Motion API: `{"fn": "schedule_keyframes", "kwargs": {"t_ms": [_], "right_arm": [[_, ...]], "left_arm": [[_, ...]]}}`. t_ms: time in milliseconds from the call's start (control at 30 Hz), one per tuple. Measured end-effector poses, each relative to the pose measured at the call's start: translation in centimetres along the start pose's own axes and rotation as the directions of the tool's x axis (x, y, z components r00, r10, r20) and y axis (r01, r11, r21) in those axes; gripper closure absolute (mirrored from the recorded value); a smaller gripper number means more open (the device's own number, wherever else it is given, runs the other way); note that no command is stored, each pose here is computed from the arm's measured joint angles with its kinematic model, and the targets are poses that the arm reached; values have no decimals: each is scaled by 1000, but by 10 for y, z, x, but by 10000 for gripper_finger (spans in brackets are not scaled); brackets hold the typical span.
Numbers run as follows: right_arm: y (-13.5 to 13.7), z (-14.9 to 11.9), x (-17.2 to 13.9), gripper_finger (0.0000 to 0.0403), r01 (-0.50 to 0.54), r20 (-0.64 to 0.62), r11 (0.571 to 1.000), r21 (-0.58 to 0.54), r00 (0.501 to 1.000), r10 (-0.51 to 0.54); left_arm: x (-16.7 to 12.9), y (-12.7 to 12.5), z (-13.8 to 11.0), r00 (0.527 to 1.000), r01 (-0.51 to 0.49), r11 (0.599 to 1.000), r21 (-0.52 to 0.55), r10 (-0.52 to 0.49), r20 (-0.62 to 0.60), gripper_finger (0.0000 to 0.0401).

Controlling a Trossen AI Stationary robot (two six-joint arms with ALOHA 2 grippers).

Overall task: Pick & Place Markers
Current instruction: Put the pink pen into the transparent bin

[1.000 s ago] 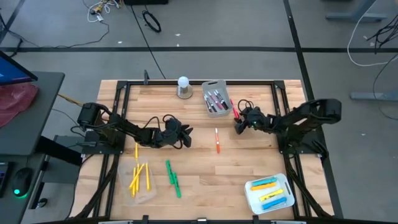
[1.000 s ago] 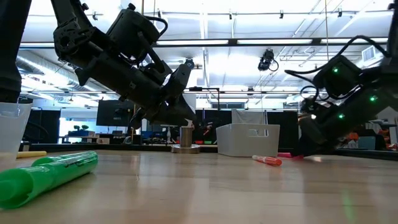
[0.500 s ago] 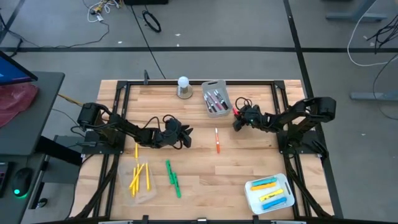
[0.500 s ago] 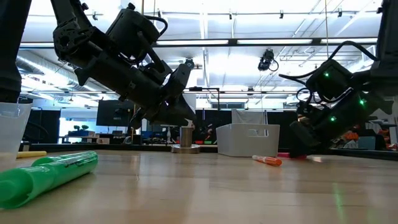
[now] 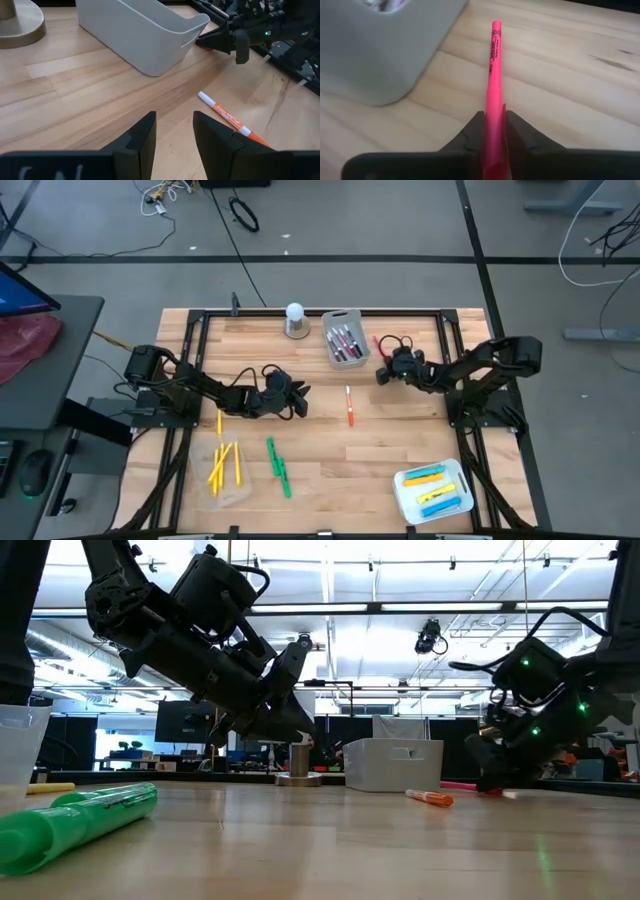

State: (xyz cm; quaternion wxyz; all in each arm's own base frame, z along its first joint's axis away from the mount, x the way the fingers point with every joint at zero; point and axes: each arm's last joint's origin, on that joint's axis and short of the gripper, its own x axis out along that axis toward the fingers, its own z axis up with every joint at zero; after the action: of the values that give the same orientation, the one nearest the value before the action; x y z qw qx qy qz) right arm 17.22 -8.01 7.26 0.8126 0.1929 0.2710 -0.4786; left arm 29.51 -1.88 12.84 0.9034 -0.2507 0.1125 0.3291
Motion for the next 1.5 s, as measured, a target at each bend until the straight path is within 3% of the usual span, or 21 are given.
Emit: {"fn": "schedule_keyframes", "kwargs": {"t_ms": [133,333,467,567,633,700,833,933,1067,1133,1267,1500], "right_arm": [[-1,5,-7,353,7,31,1000,-7,999,-7],[9,23,-30,356,-90,173,996,9,981,87],[18,37,-53,356,-185,291,982,-20,939,183],[28,45,-73,356,-298,380,953,-60,876,298],[37,47,-87,356,-409,415,907,-105,810,413],[47,48,-100,356,-533,433,828,-173,714,550],[66,43,-123,356,-730,420,608,-312,468,777],[80,39,-138,356,-794,386,443,-416,288,877],[110,36,-149,355,-799,311,301,-521,151,938],[127,35,-151,355,-790,279,262,-555,121,953],[157,34,-151,355,-764,255,245,-597,109,961],[178,30,-145,355,-758,237,235,-609,109,965]], "left_arm": [[0,0,0,1000,1,1000,0,-1,0,266],[-1,-1,-1,1000,3,1000,2,-3,-1,266],[-1,-2,0,1000,16,1000,17,-17,4,266],[-4,-8,2,998,59,997,45,-60,33,266],[-8,-16,5,991,104,991,78,-110,76,266],[-13,-24,9,976,158,981,115,-172,131,266],[-26,-40,16,929,246,950,191,-287,233,266],[-36,-50,22,876,323,913,249,-388,286,266],[-42,-69,31,790,442,827,348,-543,285,266],[-43,-80,36,744,495,777,389,-610,273,266],[-39,-99,42,661,575,688,442,-709,244,266],[-38,-114,42,639,573,671,470,-725,257,266]]}}
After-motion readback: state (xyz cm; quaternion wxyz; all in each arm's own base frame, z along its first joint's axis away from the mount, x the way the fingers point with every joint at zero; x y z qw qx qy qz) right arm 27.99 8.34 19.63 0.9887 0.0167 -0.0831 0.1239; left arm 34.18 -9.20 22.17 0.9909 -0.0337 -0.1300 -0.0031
